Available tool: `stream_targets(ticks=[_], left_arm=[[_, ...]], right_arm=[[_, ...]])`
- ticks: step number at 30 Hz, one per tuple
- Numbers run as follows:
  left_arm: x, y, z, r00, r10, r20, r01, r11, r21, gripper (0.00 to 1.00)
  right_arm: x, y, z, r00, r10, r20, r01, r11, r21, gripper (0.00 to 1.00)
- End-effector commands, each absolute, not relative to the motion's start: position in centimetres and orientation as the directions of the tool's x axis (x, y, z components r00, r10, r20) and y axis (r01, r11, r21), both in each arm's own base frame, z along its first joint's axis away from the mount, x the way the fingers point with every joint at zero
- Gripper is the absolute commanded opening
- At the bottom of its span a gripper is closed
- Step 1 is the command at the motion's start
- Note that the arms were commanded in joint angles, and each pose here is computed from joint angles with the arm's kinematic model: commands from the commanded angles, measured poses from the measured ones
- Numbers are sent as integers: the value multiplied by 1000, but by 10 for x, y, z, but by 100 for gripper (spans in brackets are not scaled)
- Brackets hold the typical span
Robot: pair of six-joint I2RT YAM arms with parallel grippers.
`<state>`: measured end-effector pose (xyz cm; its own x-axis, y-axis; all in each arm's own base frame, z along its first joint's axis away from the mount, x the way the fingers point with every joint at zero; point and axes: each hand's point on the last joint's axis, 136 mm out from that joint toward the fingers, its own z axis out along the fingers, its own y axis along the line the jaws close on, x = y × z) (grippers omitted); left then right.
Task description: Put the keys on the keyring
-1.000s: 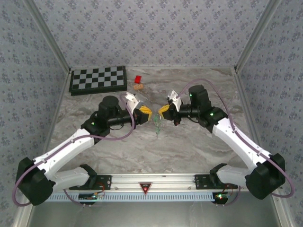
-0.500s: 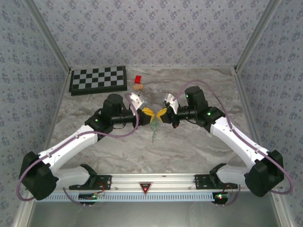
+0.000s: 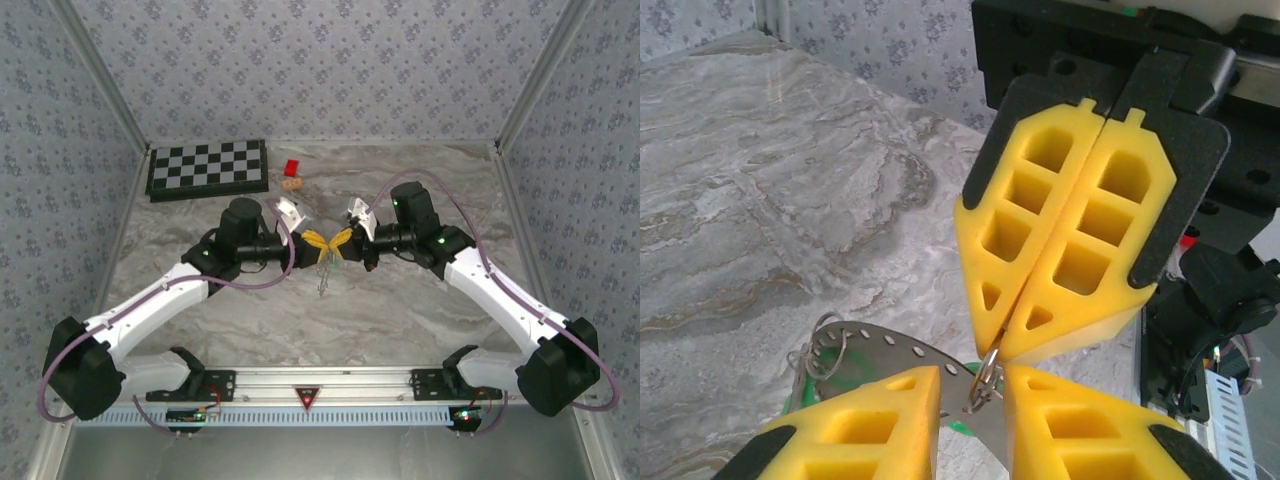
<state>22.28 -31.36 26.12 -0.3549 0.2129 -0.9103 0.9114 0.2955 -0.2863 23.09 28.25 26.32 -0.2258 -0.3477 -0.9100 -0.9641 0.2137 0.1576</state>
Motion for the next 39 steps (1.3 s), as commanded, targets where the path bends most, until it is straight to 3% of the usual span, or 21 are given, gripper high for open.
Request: stream_targets(ticks=[1,12,19,26,29,32,39], left_arm=[[217,-319,279,-323,202,-925,934,230,-275,24],[214,-326,278,-344,213,-915,934,182,-309,18],[215,-325,277,-344,213,-915,933,192,-306,0],[220,-323,282,-331,188,-925,932,217,-289,0],[223,-321,285,-314,163,-935,932,240,-271,0],[225,-319,290,-294,136,-946,933,254,-254,0],[226,-316,308,-255,65,-965,937,262,-230,0]], right_arm=[[231,286,286,-185,-302,-935,-974,185,133,0],[229,286,285,-186,-301,-935,-975,177,137,0],[230,286,284,-187,-298,-936,-974,182,137,0],[231,283,284,-191,-292,-937,-970,201,135,1],[234,279,285,-181,-277,-944,-963,245,113,18],[239,271,289,-166,-247,-955,-950,301,88,25],[248,253,298,-107,-169,-980,-903,428,25,28]])
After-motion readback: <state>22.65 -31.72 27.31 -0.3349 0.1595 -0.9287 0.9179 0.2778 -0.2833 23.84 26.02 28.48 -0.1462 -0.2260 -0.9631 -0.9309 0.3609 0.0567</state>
